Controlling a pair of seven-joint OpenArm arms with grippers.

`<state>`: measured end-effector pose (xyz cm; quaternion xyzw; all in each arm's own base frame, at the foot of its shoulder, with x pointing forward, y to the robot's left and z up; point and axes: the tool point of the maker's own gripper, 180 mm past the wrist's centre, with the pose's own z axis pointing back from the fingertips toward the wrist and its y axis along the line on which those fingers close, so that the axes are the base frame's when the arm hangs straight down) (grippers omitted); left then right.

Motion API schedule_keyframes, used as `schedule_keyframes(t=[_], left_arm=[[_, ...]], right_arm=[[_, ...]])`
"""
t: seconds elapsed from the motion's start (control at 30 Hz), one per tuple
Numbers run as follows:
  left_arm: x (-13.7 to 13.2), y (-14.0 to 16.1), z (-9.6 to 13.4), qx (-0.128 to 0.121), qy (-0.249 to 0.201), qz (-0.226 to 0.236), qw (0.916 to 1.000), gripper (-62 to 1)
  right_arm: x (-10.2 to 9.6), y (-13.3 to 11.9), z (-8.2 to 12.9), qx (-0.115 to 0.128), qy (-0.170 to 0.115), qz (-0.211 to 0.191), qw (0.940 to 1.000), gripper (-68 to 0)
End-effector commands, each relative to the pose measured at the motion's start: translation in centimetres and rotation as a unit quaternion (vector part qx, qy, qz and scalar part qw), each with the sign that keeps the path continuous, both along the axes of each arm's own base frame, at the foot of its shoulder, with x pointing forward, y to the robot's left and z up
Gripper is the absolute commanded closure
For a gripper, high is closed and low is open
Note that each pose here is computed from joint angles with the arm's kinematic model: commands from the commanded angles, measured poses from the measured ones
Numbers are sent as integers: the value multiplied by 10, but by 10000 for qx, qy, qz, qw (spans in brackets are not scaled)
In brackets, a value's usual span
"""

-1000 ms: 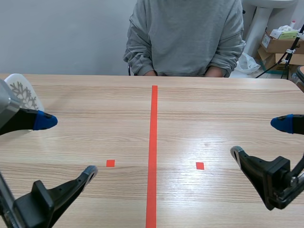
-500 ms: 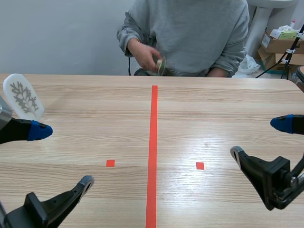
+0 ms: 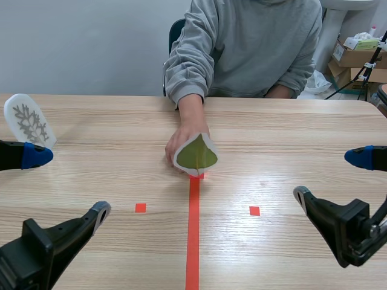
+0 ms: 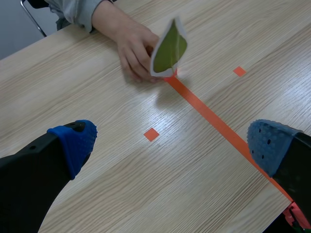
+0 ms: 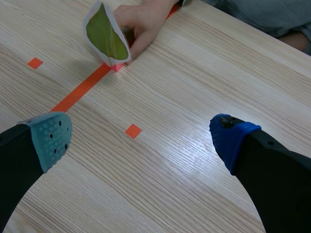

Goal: Do the leaf sorting experiment

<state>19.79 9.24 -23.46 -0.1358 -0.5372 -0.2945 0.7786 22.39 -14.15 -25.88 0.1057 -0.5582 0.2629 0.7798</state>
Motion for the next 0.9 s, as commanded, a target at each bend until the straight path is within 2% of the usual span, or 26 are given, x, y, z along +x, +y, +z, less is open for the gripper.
schedule_keyframes(t=[0.0, 0.7, 0.87], left_arm=[[1, -3, 4, -77, -76, -14, 9999, -623], [1, -2, 4, -68, -79, -15, 9999, -623], [1, -2, 3, 20, -108, -39, 9999, -623]], right_arm=[[5, -2, 7, 5, -116, 0, 9999, -578], [5, -2, 7, 15, -129, 2, 9999, -578], [5, -2, 7, 14, -128, 1, 9999, -578]])
